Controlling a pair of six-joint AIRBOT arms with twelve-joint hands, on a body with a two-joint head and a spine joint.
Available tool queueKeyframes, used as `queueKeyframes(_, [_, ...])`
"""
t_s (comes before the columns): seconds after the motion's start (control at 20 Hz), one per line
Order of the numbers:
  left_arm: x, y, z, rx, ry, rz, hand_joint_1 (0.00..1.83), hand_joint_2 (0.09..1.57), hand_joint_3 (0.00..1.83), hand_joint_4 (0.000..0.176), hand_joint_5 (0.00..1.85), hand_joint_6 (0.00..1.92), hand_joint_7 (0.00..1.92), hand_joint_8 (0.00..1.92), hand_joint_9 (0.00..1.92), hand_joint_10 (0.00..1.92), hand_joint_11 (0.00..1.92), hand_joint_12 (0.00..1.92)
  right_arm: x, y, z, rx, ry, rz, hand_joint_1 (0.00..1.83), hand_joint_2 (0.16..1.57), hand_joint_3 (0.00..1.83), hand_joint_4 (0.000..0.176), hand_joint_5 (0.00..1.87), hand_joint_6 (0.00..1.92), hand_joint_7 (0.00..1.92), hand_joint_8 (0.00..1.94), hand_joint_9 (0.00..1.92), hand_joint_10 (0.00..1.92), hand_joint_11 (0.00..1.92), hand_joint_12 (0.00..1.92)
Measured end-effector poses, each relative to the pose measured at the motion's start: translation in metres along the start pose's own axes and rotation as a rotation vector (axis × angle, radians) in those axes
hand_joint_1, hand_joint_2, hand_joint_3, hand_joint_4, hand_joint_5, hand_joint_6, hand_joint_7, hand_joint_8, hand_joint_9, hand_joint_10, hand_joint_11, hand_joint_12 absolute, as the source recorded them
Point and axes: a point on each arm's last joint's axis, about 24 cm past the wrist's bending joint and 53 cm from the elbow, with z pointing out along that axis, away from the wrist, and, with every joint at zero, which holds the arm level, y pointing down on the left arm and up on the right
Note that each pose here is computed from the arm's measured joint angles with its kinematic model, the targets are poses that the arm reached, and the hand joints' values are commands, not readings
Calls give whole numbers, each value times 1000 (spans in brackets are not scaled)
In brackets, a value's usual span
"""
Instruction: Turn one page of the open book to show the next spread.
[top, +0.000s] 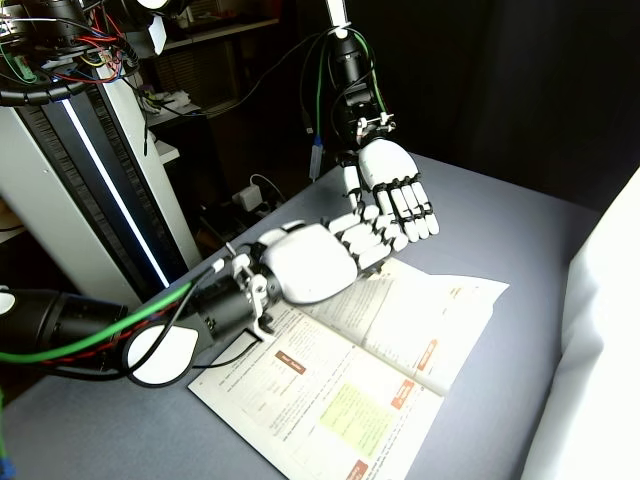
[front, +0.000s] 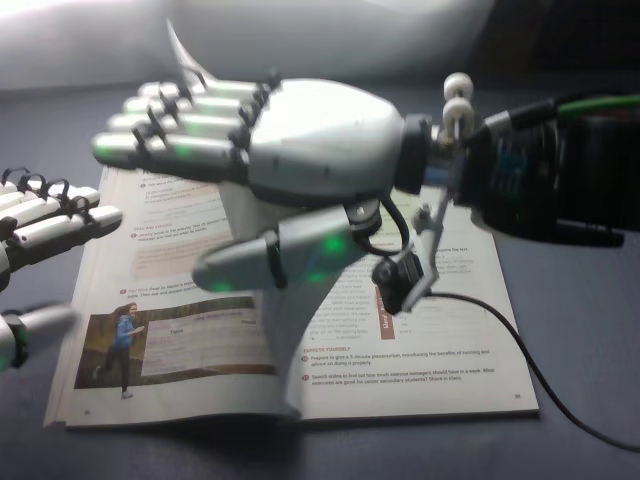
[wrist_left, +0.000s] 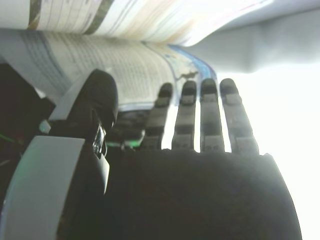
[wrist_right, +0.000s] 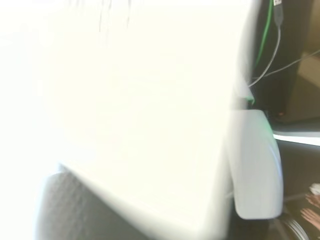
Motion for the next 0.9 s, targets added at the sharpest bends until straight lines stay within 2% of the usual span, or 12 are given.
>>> queueKeyframes(0.05, [2,-2,1,7,3,-2,0,1429,0,99,0,0,0,0,0,0,0,283,-10,8,4,-26,-17,-13,0,1255,5,0,0,0,0,0,0,0,0,0])
queueKeyframes(0.1, [3,-2,1,9,5,-3,0,1446,0,19,0,0,0,0,0,0,0,221,-16,13,5,-41,-26,-21,0,1263,8,0,8,3,0,0,0,0,0,0])
queueKeyframes(0.2, [3,-2,1,8,3,-5,0,1446,0,19,0,0,0,0,0,0,0,221,-34,22,-5,-60,-53,-39,0,1263,8,0,8,3,0,0,0,0,0,0])
queueKeyframes(0.25, [3,-1,1,6,3,-6,0,1466,0,0,349,6,458,0,433,127,64,1170,-45,21,-17,-52,-65,-55,0,1229,0,0,1,0,0,0,0,0,0,0])
queueKeyframes(0.3, [3,-1,1,5,2,-7,119,1481,2,21,82,0,91,0,86,25,12,233,-54,19,-26,-37,-81,-57,0,1220,0,0,0,0,0,0,0,0,0,0])
queueKeyframes(0.35, [2,-2,1,8,-1,-7,182,1472,0,47,64,12,17,0,16,4,2,46,-60,16,-34,-20,-87,-69,0,1216,0,3,0,0,0,0,0,0,0,0])
queueKeyframes(0.4, [3,-2,1,7,1,-12,176,1471,0,50,60,12,0,0,0,0,0,1,-70,13,-46,2,-103,-83,0,1240,0,0,0,0,0,0,0,0,0,0])
queueKeyframes(0.45, [3,-2,1,8,3,-10,145,1484,4,19,81,15,5,2,0,0,0,0,-77,14,-55,18,-119,-105,0,1177,0,40,0,0,0,0,0,0,0,0])
queueKeyframes(0.6, [2,-3,1,11,-4,-16,164,1486,2,13,86,12,0,0,0,0,0,0,-78,23,-60,18,-125,-108,0,1166,0,50,0,0,0,0,0,0,0,0])
queueKeyframes(0.65, [2,-5,1,18,-5,-14,215,1472,0,1,119,15,20,5,0,0,0,0,-73,29,-68,11,-105,-123,0,1270,20,0,0,0,0,0,0,0,0,0])
queueKeyframes(0.75, [2,-5,1,13,-8,-19,242,1466,0,0,137,16,35,7,0,0,0,0,-71,19,-86,58,-93,-122,0,1298,32,0,0,0,0,0,0,0,0,0])
queueKeyframes(0.9, [0,-4,1,10,-15,-23,120,1490,5,0,122,4,23,2,0,0,0,0,-65,-6,-115,167,-79,-92,0,1250,1,0,0,0,0,0,0,0,0,0])
